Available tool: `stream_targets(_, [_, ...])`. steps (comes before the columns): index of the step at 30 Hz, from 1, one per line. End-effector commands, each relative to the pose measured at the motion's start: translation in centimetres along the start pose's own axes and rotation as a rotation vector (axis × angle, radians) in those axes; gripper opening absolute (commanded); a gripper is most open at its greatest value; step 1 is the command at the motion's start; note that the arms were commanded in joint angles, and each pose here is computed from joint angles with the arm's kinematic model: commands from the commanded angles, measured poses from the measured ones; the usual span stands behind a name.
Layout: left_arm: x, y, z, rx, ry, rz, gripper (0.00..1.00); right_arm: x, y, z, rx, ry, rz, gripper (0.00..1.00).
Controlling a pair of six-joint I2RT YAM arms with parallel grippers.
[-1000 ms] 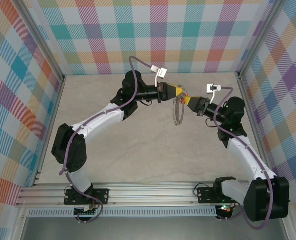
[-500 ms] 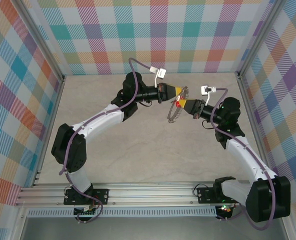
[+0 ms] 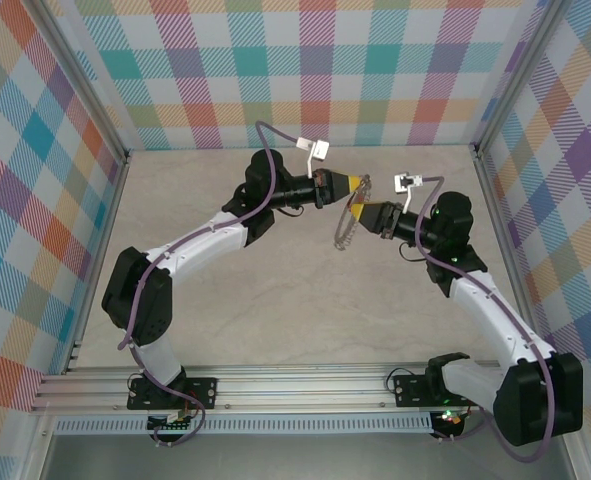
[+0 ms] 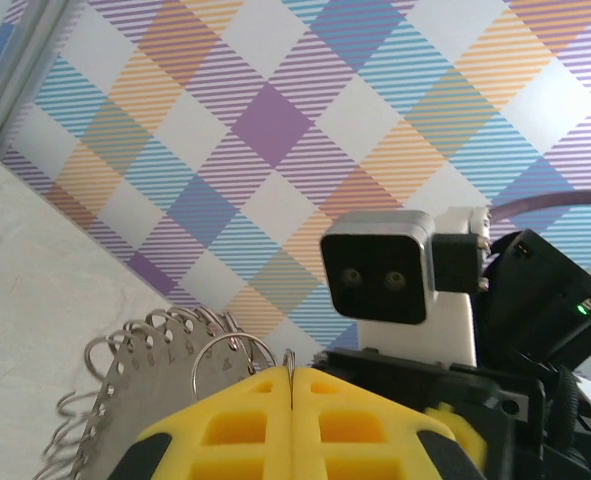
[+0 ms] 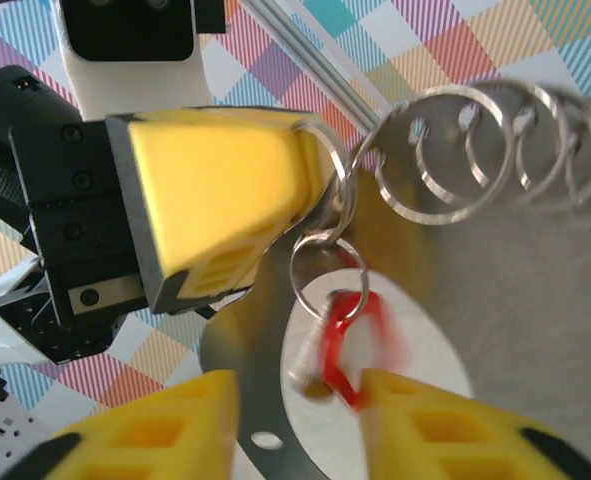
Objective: Put the keys on the keyring
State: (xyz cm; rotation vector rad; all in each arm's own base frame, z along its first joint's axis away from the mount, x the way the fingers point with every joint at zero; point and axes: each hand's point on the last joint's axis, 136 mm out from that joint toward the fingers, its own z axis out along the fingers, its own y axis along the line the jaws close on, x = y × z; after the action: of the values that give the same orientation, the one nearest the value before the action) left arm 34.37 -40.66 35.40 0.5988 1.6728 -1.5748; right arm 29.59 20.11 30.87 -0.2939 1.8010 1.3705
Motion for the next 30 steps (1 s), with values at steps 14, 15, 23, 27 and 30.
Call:
stream_targets(14, [-3.1,-4.7,-2.5,0.095,-0.136,0.091,0.0,-3.3,3.0,-3.8,0.125,-0.099,-0.078,1.0])
stream_targets(15, [-3.2,-4.9,-2.6,0.1,-0.142,0.091,0.0,-3.8,2.9,-3.9,0.132,-0.121,-0.073,1.0])
stream_targets(23, [-3.6,-5.5,-3.3,0.137,-0.177,0.062,0.0,-6.9,3.2,-3.7,0.051,-0.235,-0.035,0.74])
stream_targets(27, [-3.7,-5.4,-3.2,0.154,-0.193,0.029,0.0,-8.3,3.7,-3.1,-0.011,-0.254,-0.018,0.49])
stream_targets(30, [-3.8,-5.3,-3.1,0.171,-0.206,-0.001,0.0,-9.0,3.8,-2.5,-0.053,-0.255,-0.005,0.35])
